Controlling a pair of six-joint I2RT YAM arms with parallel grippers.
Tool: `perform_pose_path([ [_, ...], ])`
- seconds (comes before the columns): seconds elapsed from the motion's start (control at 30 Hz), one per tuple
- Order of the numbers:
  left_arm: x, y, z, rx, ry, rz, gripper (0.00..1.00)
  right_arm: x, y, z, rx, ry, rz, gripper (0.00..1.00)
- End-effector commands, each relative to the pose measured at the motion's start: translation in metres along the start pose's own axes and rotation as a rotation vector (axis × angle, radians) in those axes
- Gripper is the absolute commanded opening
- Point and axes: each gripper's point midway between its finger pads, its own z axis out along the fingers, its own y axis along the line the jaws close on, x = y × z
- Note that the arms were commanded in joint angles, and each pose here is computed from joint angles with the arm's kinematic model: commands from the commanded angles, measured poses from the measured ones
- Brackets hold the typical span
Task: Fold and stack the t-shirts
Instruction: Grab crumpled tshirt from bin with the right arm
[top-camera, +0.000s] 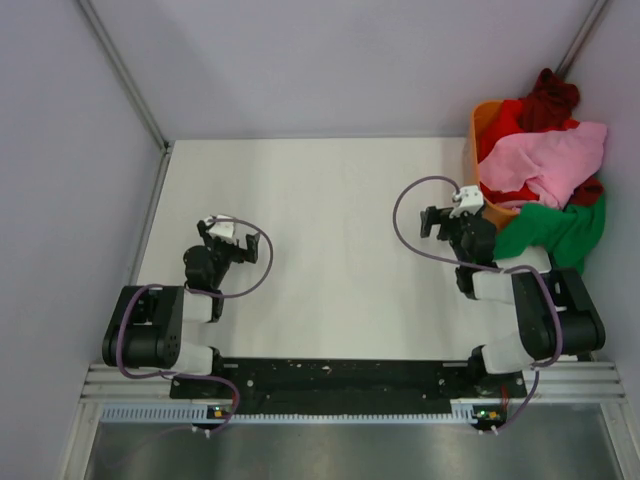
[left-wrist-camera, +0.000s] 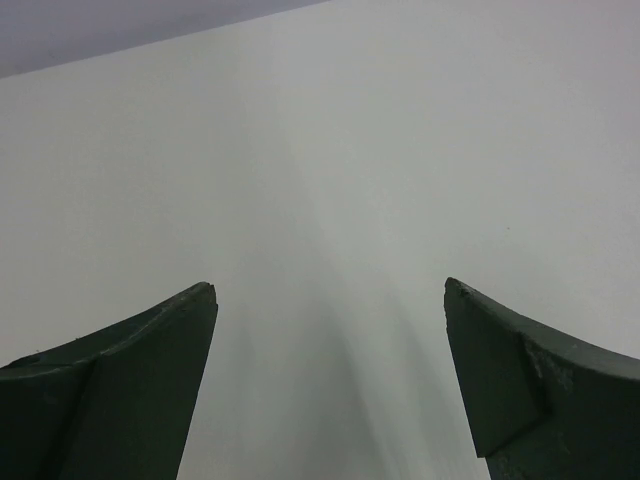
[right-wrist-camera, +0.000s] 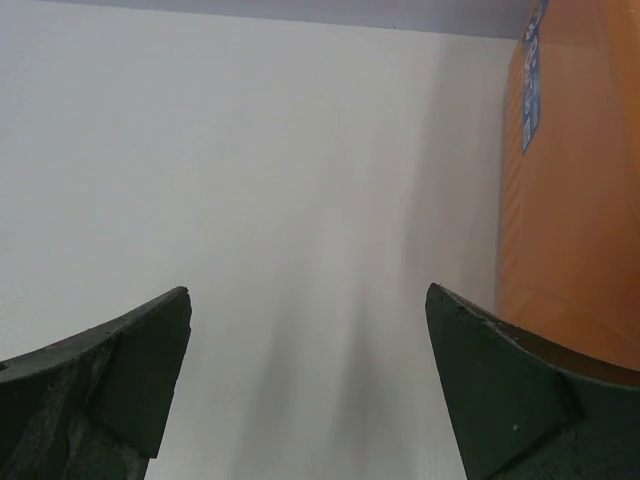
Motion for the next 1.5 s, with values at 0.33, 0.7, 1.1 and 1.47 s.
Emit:
perform_pose_path([
  [0.33,-0.028,0.005,0.013,0.01,-0.031,-0.009,0.98,-0.116,0.084,-0.025,-0.472,-0.211,-0.028,0.99],
  [0.7,-0.095,-0.025,0.062,0.311,0.329,-0.028,0.99,-0.226,-0.022,-0.004,0.009,0.03,0.144,0.99],
  [1.1,-0.118,-0.031,0.059,0.314,0.487,-0.075,0.94,-0.197,-0.25,-0.012,0.632,0.096,0.359,0.77],
  [1.47,-0.113,-0.034,0.059,0.345,0.542,-0.086,0.93,-0.143,-0.298,0.007,0.744,0.355,0.228,0.58],
])
